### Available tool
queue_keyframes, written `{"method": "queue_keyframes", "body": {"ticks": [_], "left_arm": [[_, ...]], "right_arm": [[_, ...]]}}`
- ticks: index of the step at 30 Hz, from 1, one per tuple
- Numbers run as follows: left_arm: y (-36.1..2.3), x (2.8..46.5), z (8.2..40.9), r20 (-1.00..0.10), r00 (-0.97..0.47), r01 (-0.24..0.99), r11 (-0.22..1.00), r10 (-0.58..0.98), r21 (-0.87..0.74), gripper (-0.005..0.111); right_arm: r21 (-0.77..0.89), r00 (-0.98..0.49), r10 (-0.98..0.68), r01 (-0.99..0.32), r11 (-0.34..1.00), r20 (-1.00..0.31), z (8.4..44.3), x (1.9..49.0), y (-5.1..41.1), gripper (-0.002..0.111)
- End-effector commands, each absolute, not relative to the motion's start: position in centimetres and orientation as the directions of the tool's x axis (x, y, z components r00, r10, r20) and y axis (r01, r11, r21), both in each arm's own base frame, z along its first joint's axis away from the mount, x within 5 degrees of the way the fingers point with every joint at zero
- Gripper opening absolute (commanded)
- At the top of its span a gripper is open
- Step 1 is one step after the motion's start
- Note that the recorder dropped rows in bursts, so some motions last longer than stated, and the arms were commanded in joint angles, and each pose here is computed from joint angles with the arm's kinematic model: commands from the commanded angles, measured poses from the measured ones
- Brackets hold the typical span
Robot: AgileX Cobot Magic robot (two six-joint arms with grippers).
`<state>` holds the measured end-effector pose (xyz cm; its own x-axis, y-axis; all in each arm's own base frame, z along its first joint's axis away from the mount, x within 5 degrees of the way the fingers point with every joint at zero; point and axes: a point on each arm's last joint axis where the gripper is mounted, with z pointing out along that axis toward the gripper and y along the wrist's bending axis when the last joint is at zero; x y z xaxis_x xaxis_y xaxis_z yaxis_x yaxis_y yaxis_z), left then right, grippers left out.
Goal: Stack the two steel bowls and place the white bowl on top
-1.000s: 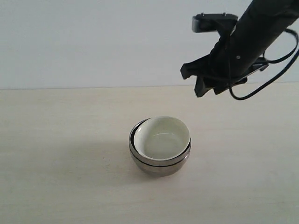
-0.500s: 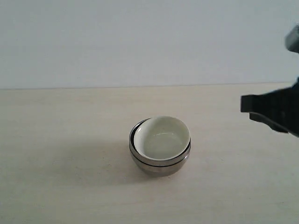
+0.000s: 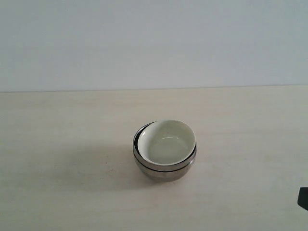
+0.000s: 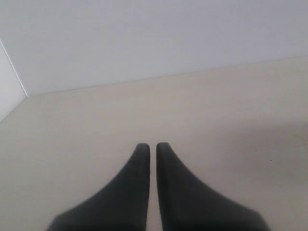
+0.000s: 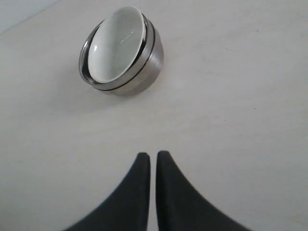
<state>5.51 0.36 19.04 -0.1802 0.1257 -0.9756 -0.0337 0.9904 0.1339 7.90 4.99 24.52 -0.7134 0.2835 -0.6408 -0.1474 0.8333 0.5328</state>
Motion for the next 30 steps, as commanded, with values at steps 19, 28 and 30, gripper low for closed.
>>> {"method": "queue_keyframes", "body": {"ticks": [19,28,30], "left_arm": [[0.4,5.5,19.0,-0.979,-0.172,-0.038,0.992,0.109,0.118,0.004],[0.4,5.5,19.0,-0.979,-0.172,-0.038,0.992,0.109,0.118,0.004],[0.4,5.5,19.0,-0.979,-0.172,-0.038,0.992,0.109,0.118,0.004]], "right_arm": [[0.353,-0.028,0.354,-0.199,0.914,-0.935,21.2,6.1,1.2,0.000],[0.142,-0.055,0.135,-0.157,0.977,-0.989,20.2,5.5,1.1,0.000],[0.103,-0.083,0.090,-0.164,0.981,-0.992,19.9,5.5,1.1,0.000]]}}
